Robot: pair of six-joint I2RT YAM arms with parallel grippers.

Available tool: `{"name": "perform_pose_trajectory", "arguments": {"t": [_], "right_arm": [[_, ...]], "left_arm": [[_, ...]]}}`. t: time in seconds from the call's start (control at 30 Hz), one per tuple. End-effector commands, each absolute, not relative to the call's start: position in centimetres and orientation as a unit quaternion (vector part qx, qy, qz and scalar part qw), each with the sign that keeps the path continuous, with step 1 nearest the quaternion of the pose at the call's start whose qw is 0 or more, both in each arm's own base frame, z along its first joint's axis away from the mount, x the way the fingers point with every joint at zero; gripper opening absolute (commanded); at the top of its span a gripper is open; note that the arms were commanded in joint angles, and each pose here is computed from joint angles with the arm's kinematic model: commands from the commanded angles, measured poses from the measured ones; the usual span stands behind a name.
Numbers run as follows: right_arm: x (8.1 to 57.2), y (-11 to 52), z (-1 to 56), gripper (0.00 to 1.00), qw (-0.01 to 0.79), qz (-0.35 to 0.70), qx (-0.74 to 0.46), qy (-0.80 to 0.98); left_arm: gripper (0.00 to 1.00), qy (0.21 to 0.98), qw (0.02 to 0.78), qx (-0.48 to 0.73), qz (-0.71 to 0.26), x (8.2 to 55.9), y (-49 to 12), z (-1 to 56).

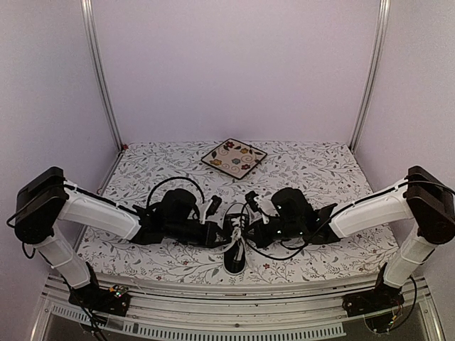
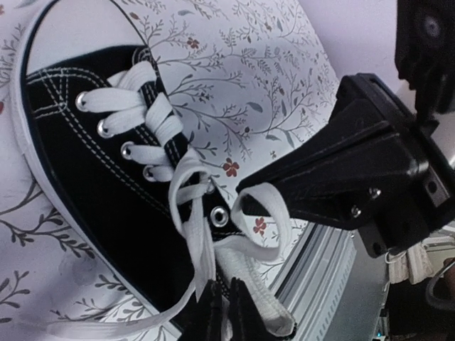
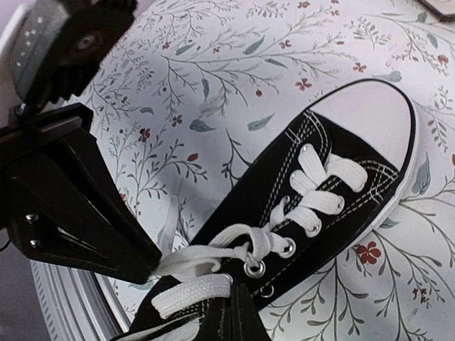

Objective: Tie the shoes

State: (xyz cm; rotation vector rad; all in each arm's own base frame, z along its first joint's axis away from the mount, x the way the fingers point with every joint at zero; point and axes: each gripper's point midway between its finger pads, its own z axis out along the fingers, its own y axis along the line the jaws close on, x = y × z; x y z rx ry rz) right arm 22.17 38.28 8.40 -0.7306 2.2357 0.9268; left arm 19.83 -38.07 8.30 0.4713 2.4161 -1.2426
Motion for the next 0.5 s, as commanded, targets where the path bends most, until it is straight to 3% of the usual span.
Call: {"name": "perform_pose_trajectory", "arguments": {"t": [0.0,0.17,0.33,0.47], "right_arm": [[22.2,37.8,7.0,0.02,0.282,0.328,-0.278,0.857],[21.9,37.4,6.8,0.02,0.276,0.326,-0.277,0.861],[21.6,37.2,6.4,0.02,0.268,0.326,-0.275,0.864],[21.5,37.1,6.2,0.02,0.265,0.326,-0.273,0.865]], "left_arm": [[0.13,0.87,0.192,0.158,-0.426,18.5,-36.8,7.6],[0.29,0.876,0.207,0.152,-0.408,17.9,-34.9,8.5],[0.55,0.878,0.253,0.147,-0.379,19.7,-33.4,10.7],[0.58,0.877,0.258,0.149,-0.378,21.4,-33.9,11.0]]}}
